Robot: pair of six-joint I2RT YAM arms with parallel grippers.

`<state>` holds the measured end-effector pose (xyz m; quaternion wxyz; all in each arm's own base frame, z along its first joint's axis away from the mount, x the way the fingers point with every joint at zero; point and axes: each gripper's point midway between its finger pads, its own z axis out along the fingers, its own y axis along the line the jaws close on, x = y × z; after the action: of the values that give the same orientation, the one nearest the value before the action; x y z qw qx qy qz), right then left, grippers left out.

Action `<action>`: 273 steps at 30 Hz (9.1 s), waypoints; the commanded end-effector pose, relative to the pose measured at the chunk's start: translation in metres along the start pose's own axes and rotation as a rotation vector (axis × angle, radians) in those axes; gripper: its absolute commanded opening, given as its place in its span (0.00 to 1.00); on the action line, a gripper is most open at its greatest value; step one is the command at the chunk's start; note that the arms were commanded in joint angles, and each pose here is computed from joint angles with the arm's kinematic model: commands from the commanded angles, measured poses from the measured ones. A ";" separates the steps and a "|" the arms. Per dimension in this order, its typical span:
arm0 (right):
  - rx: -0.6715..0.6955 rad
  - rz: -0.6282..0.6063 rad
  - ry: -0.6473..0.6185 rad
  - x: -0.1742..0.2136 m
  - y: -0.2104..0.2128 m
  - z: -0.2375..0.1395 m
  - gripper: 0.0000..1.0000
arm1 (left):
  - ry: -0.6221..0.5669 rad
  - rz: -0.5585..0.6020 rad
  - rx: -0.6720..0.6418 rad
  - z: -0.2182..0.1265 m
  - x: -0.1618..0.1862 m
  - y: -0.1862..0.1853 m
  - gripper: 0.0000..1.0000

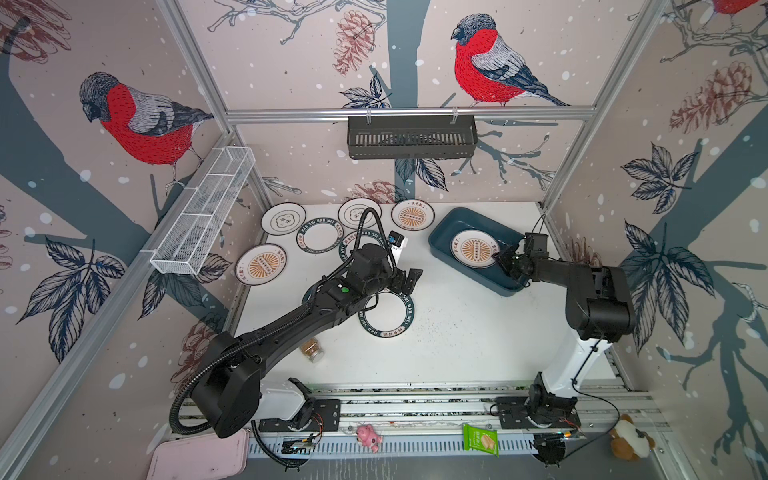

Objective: Place the plates into the plastic bin on the countertop

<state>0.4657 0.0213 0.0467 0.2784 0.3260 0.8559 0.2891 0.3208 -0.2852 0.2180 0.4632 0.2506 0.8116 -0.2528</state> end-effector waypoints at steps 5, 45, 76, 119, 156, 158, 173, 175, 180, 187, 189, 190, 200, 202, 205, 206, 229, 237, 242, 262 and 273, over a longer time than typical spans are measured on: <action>-0.096 -0.123 -0.059 -0.011 0.046 -0.025 0.59 | -0.010 0.051 -0.110 -0.009 -0.013 0.017 0.96; -0.403 -0.722 0.404 0.286 0.155 -0.059 0.96 | 0.128 -0.691 -0.300 -0.078 0.130 0.053 0.96; -0.333 -0.717 0.708 0.338 0.106 -0.012 0.62 | 0.177 -0.830 -0.305 -0.039 0.198 0.071 0.96; -0.462 -0.568 0.572 0.259 0.172 -0.054 0.03 | 0.043 -0.615 -0.202 -0.053 0.091 0.056 0.96; -0.302 -0.176 -0.022 -0.006 0.110 -0.075 0.02 | -0.077 -0.323 0.221 0.062 -0.035 -0.028 0.96; -0.276 -0.172 -0.025 -0.011 0.103 -0.070 0.02 | -0.077 -0.313 0.217 0.064 -0.036 -0.027 0.96; -0.158 -0.136 0.005 -0.013 0.063 -0.031 0.02 | -0.073 -0.286 0.179 0.077 -0.036 -0.020 0.96; -0.142 -0.132 0.001 -0.015 0.058 -0.027 0.02 | -0.073 -0.287 0.173 0.078 -0.036 -0.019 0.96; -0.123 -0.120 0.014 -0.015 0.049 -0.016 0.02 | -0.071 -0.294 0.168 0.081 -0.034 -0.017 0.96; -0.105 -0.112 0.026 -0.015 0.041 -0.006 0.02 | -0.059 -0.290 0.162 0.088 -0.034 -0.016 0.96; -0.100 -0.105 0.033 -0.014 0.037 -0.004 0.02 | -0.059 -0.290 0.160 0.090 -0.034 -0.016 0.96; -0.099 -0.103 0.033 -0.014 0.036 -0.004 0.02 | -0.059 -0.290 0.159 0.091 -0.034 -0.016 0.96; -0.062 -0.102 0.039 -0.011 0.024 -0.002 0.11 | -0.046 -0.291 0.169 0.097 -0.035 -0.017 0.96; -0.057 -0.107 0.038 -0.011 0.023 -0.002 0.13 | -0.047 -0.291 0.170 0.097 -0.035 -0.018 0.96; -0.047 -0.110 0.039 -0.010 0.021 -0.002 0.19 | -0.045 -0.293 0.170 0.097 -0.034 -0.018 0.96; -0.043 -0.112 0.041 -0.010 0.020 -0.002 0.20 | -0.046 -0.293 0.170 0.096 -0.034 -0.017 0.96; -0.064 -0.263 -0.085 -0.014 0.068 -0.044 0.70 | -0.088 -0.317 0.095 0.064 -0.031 -0.006 0.96; -0.143 -0.368 -0.153 0.005 0.118 -0.073 0.90 | -0.106 -0.396 -0.076 0.030 -0.014 0.035 0.96; -0.234 -0.427 -0.182 0.029 0.156 -0.087 0.99 | -0.125 -0.455 -0.183 -0.003 0.002 0.070 0.96; -0.460 -0.558 0.144 0.198 0.234 -0.049 1.00 | -0.051 -0.684 -0.647 -0.090 0.106 0.176 0.96; -0.490 -0.608 0.370 0.299 0.240 -0.014 0.98 | -0.095 -0.802 -0.733 -0.135 0.141 0.223 0.96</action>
<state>0.3673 0.3635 0.1313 0.2732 -0.0649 0.8632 0.4196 0.3153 -0.0119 0.1121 0.4183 -0.2701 0.8598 -0.1136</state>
